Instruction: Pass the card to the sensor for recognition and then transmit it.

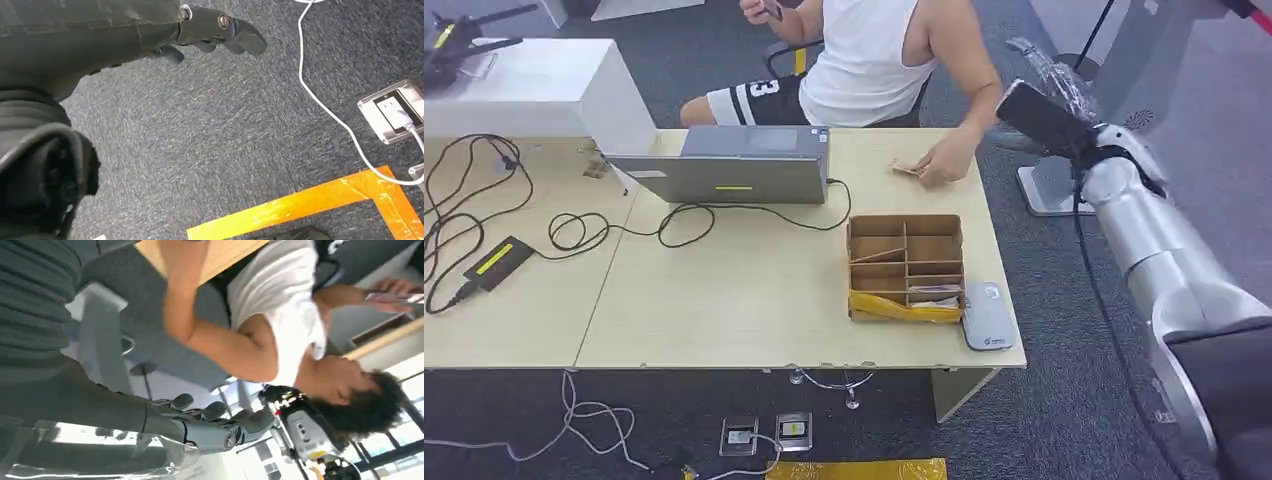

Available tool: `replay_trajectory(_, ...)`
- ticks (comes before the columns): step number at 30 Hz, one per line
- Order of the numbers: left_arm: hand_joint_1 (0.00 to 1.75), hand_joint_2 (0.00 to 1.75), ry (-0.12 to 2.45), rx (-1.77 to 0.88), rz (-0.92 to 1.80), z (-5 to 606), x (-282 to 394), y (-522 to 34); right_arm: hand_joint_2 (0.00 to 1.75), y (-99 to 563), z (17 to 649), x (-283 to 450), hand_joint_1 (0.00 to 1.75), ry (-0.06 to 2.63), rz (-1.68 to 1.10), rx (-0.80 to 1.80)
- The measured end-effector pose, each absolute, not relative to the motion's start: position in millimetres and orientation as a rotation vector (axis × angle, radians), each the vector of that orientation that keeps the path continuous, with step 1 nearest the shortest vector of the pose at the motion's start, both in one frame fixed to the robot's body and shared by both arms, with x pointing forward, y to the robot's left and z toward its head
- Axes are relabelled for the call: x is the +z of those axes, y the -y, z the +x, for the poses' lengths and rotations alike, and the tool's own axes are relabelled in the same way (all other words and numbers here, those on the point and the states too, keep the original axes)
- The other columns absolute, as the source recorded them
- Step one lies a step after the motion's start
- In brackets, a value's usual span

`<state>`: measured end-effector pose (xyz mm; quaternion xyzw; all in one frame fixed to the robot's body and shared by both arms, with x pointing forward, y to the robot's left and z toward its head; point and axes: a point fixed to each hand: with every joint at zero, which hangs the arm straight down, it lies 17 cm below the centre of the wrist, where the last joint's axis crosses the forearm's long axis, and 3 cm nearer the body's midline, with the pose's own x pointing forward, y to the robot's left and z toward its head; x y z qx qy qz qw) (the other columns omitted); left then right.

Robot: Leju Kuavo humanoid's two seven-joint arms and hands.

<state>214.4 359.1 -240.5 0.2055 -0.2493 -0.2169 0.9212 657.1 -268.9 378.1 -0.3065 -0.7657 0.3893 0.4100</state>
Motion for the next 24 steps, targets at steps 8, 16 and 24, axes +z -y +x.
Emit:
replay_trajectory(8, 0.0, 0.0, 0.509, -0.431, 0.426, 213, -241, -361, 1.75, 247, 641, 363, 0.0, 1.95, -0.479, 0.832)
replay_trajectory(16, 0.0, 0.0, 0.501, -0.416, 0.443, 208, -241, -371, 1.75, 228, 600, 305, 0.0, 1.865, -0.383, 0.875)
replay_trajectory(24, 0.0, 0.0, 0.496, -0.398, 0.454, 207, -241, -377, 1.75, 206, 557, 271, 0.0, 1.857, -0.398, 0.965)
